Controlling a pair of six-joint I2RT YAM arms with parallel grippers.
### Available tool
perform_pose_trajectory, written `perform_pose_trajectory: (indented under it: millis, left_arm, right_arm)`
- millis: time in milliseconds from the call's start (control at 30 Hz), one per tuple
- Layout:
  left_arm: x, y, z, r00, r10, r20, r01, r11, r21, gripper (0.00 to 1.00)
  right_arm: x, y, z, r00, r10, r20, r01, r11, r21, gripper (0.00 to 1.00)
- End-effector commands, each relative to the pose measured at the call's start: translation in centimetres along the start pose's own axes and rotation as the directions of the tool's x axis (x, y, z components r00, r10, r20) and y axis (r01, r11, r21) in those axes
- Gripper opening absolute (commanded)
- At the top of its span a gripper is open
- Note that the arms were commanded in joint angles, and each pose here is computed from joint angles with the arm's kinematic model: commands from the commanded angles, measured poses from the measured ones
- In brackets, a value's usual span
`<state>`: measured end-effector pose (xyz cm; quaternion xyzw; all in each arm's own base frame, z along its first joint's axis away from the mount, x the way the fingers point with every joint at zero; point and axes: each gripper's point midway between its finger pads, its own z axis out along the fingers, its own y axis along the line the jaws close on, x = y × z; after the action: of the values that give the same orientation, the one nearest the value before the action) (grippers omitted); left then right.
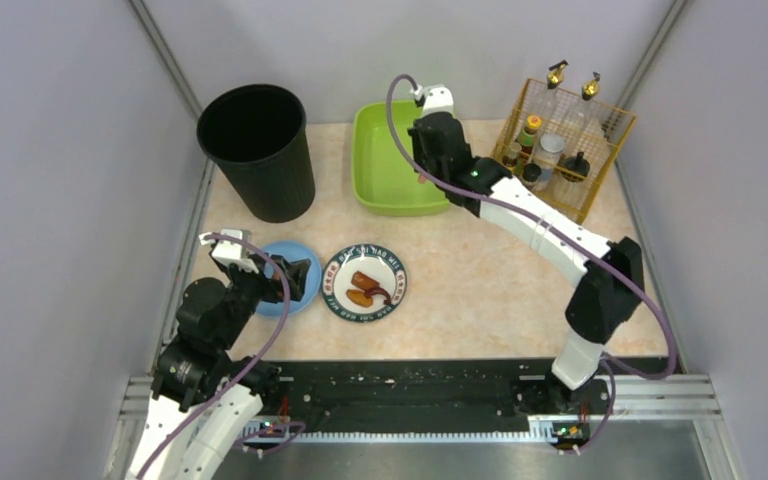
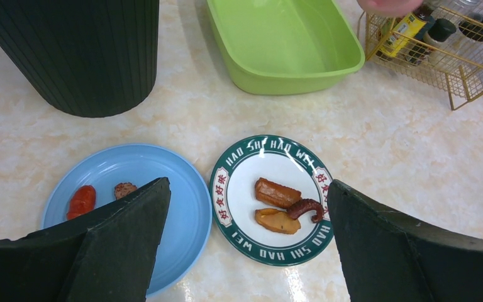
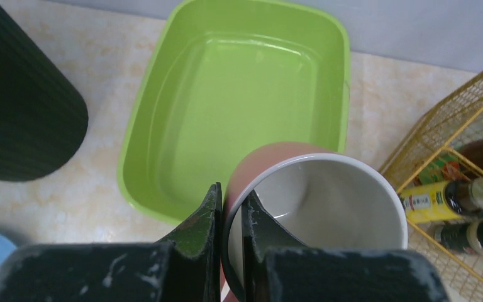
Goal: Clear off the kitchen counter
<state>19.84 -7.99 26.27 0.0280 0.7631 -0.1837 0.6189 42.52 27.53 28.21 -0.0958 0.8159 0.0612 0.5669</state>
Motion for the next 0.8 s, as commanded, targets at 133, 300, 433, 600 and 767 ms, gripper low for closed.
perform_pose_trajectory:
  millis: [133,300,433,600,767]
  left_arm:
    - [-0.6,-0.3,0.1,1.0,0.011,0.025,-0.011,1.0,0.015,0.99]
    - [-0.6,-0.4,0.2,1.0,0.011,0.022,-0.012,1.0,0.019,0.99]
    - [-0.5,-0.4,0.2,1.0,0.011,0.019,-0.012,1.0,0.019,0.99]
    - [-0.5,-0.3,0.2,1.0,0.011,0.02,-0.011,1.0,0.018,0.99]
    - [-0.4,-0.3,0.3,1.0,0.012,0.016,-0.012,1.0,0.016,0.99]
  right_arm:
    - [-5.1,-0.9,5.2,0.993,0.063,0.098,-0.068,0.997,0.048,0.0]
    - [-3.2,-1.8,8.2,0.997,0.068,0.034,-0.071,0.995,0.072,0.0]
    - [-1.1,-1.7,10.3,0.998,0.051,-0.037,-0.048,0.996,0.075,0.0]
    - [1.8,-1.6,12.0,0.993,0.026,-0.112,-0.018,0.997,0.071,0.0]
    - [4.7,-1.8,13.2,0.982,0.038,-0.184,-0.029,0.998,0.053,0.0]
